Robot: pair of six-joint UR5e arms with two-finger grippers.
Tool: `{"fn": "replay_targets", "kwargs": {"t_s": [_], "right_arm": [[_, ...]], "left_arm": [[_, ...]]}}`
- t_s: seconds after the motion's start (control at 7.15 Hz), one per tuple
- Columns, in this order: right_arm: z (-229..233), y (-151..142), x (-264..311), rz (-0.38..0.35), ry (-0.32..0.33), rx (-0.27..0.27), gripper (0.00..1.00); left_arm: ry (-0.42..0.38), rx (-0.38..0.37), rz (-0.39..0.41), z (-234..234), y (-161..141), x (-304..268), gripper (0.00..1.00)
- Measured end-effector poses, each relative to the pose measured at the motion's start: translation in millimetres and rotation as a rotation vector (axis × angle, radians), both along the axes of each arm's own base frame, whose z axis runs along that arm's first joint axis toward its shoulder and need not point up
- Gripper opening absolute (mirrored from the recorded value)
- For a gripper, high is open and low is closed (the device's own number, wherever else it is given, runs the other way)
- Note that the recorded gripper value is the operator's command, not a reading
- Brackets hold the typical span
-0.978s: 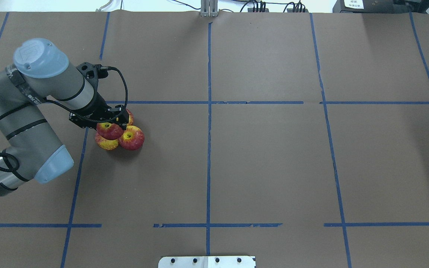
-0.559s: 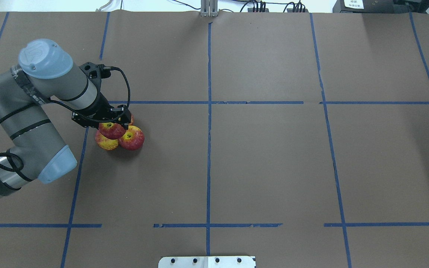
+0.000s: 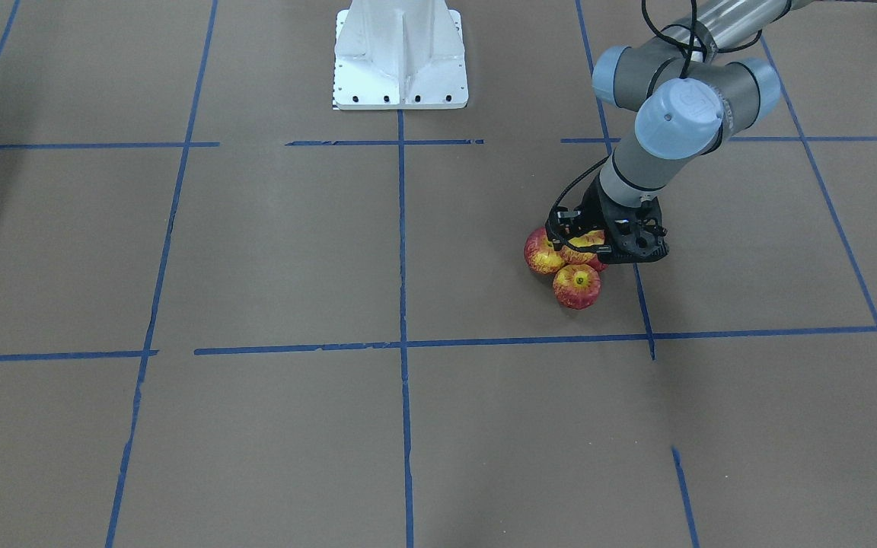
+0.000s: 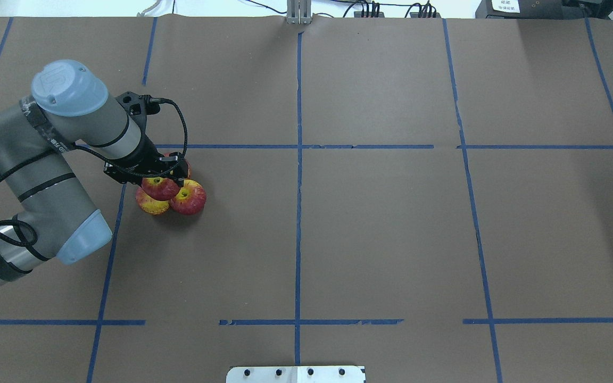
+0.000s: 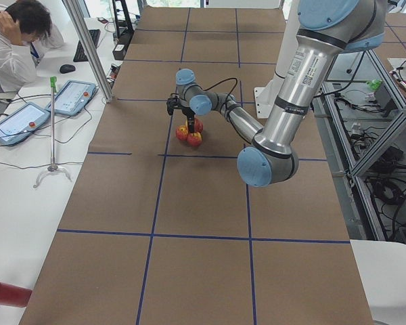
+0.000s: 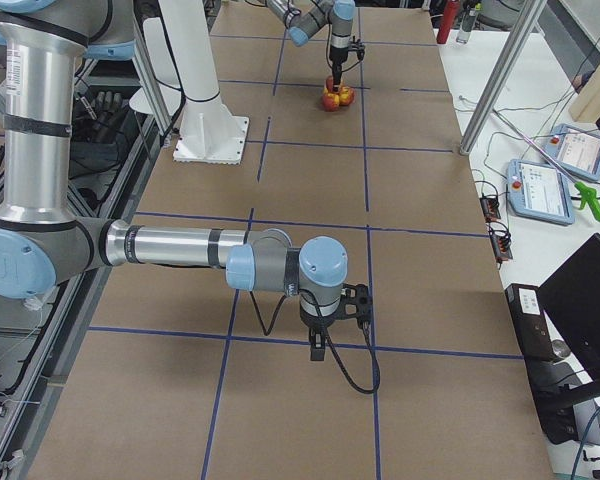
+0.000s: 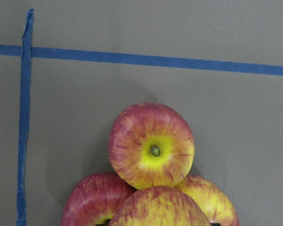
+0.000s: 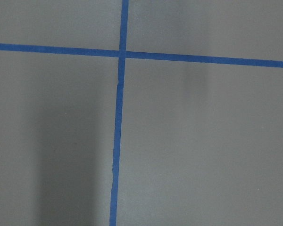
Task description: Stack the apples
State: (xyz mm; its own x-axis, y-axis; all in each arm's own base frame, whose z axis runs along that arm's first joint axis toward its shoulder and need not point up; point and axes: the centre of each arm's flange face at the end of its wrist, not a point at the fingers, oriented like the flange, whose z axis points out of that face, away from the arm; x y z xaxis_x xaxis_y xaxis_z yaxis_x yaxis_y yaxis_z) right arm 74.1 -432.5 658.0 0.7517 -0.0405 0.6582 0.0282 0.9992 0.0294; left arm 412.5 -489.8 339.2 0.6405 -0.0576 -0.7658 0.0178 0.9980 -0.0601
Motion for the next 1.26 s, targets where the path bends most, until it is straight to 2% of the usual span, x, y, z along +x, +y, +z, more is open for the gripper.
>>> {"fn": "replay_targets", "kwargs": {"t_s": [0.7, 0.98, 1.26], "right_arm": [[0.0, 0.0, 0.0, 0.000, 0.000, 0.000, 1.00], [0.0, 0.0, 0.0, 0.001, 0.000, -0.001, 1.00], [0.0, 0.0, 0.0, 0.000, 0.000, 0.000, 1.00]], "left_arm": [[-0.001, 0.000, -0.010, -9.8, 1.2, -12.4, 1.00], [-0.009, 0.019, -0.035, -35.3, -0.6, -52.0, 1.00], [0.006, 0.072, -0.071, -50.8, -5.7, -102.3, 1.00]]}}
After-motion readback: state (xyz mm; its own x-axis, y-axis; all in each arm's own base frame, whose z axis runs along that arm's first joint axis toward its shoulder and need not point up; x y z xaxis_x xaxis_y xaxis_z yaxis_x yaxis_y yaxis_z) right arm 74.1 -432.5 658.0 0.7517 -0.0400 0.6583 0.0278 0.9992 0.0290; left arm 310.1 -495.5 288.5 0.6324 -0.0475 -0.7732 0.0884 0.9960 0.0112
